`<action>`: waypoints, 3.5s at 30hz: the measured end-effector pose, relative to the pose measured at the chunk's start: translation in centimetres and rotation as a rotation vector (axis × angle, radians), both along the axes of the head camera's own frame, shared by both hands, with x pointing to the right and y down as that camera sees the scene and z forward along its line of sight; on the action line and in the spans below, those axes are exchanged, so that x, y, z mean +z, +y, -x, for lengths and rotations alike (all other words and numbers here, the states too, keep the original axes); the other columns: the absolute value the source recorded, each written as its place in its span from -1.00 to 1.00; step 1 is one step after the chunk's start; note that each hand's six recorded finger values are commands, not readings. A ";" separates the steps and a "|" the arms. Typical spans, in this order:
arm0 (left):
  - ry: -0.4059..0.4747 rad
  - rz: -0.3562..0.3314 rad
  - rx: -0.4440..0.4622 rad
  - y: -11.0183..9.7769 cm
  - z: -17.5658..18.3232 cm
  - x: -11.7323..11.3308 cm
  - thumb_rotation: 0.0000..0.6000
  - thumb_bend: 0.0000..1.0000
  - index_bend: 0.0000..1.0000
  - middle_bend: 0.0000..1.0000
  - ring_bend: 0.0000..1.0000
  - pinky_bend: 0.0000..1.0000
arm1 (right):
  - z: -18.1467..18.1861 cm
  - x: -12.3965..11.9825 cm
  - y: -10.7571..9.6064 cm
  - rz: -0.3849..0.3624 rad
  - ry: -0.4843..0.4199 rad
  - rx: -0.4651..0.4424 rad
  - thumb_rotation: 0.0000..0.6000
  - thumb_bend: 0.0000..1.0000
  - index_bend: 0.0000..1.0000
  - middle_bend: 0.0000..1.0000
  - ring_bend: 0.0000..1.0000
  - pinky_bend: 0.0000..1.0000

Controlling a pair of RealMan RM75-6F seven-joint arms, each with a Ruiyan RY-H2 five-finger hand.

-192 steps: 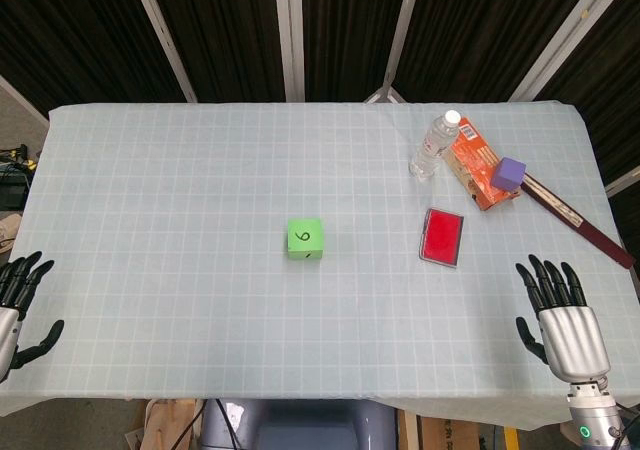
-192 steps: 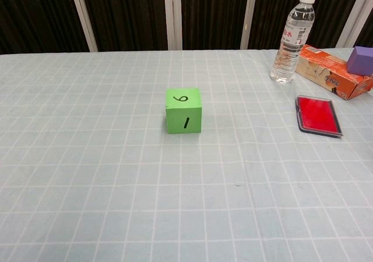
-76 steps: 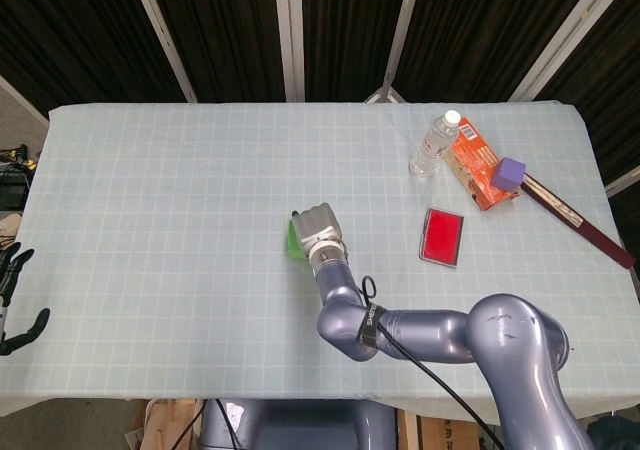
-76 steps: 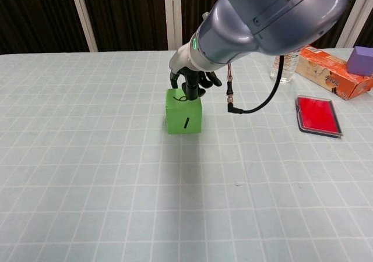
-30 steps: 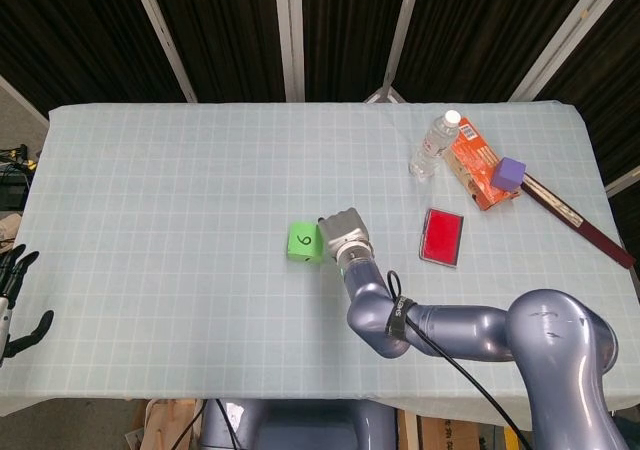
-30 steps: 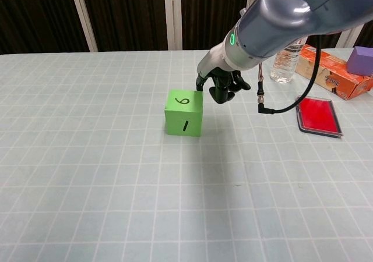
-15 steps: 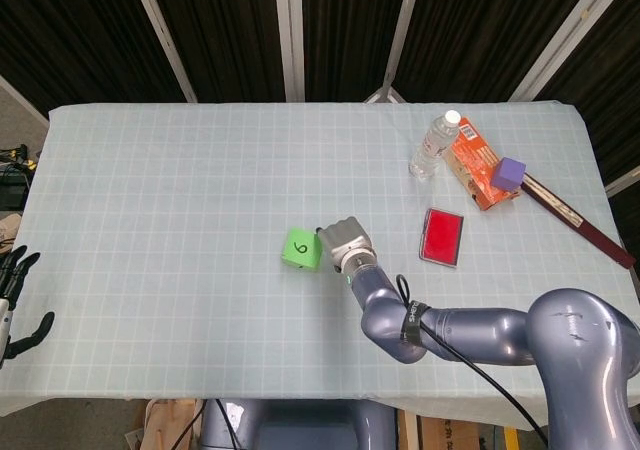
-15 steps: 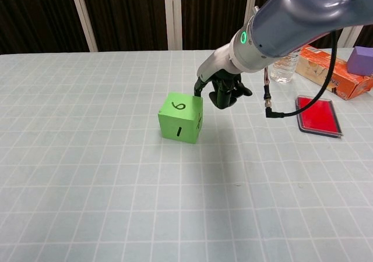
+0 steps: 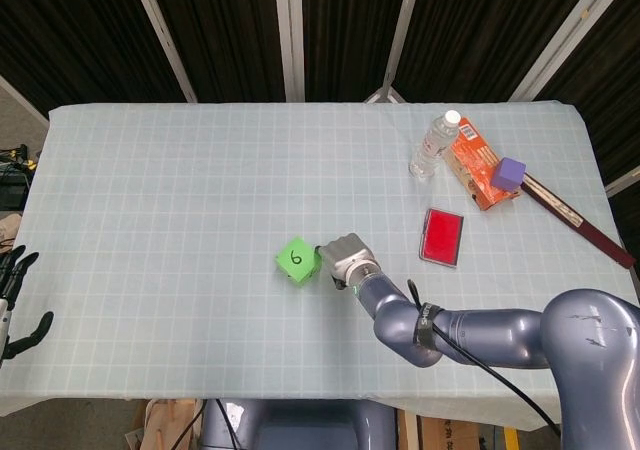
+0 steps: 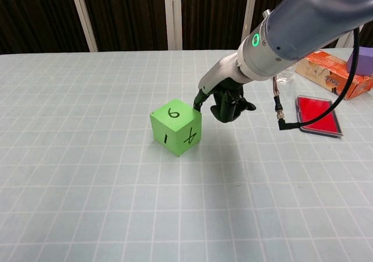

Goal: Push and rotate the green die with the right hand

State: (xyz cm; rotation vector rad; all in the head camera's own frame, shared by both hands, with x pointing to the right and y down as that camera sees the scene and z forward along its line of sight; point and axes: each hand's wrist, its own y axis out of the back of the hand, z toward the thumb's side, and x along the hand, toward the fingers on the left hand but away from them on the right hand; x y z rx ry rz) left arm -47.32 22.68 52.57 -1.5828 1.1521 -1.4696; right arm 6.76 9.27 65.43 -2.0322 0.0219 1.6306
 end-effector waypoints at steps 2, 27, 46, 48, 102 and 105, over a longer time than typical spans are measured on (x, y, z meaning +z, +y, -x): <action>0.000 -0.001 0.001 0.0 0.0 0.0 1.00 -0.14 -0.79 -1.00 -1.00 -0.92 | 0.0 0.0 0.2 0.009 -0.007 -0.002 1.00 0.81 -0.66 0.70 0.63 0.42; 0.001 0.001 0.001 0.0 0.0 0.1 1.00 -0.14 -0.79 -1.00 -1.00 -0.92 | 0.5 -1.0 4.0 0.147 -0.098 -0.060 1.00 0.81 -0.66 0.70 0.63 0.42; 0.006 0.001 -0.002 -0.1 0.1 0.0 1.00 -0.14 -0.79 -1.00 -1.00 -0.92 | 3.1 -2.1 6.4 0.259 -0.210 -0.076 1.00 0.82 -0.66 0.70 0.63 0.42; 0.006 0.000 -0.003 -0.1 0.1 0.0 1.00 -0.14 -0.79 -1.00 -1.00 -0.92 | 3.4 -2.0 6.4 0.258 -0.217 -0.074 1.00 0.82 -0.66 0.70 0.63 0.42; 0.024 0.016 -0.002 -0.5 0.3 0.2 1.00 -0.14 -0.79 -1.00 -1.00 -0.92 | 9.3 0.5 6.5 0.345 -0.371 0.111 1.00 0.84 -0.84 0.70 0.63 0.42; 0.029 0.019 -0.001 -0.4 0.3 0.2 1.00 -0.14 -0.79 -1.00 -1.00 -0.92 | 9.3 0.5 6.6 0.347 -0.372 0.105 1.00 0.84 -0.84 0.70 0.63 0.42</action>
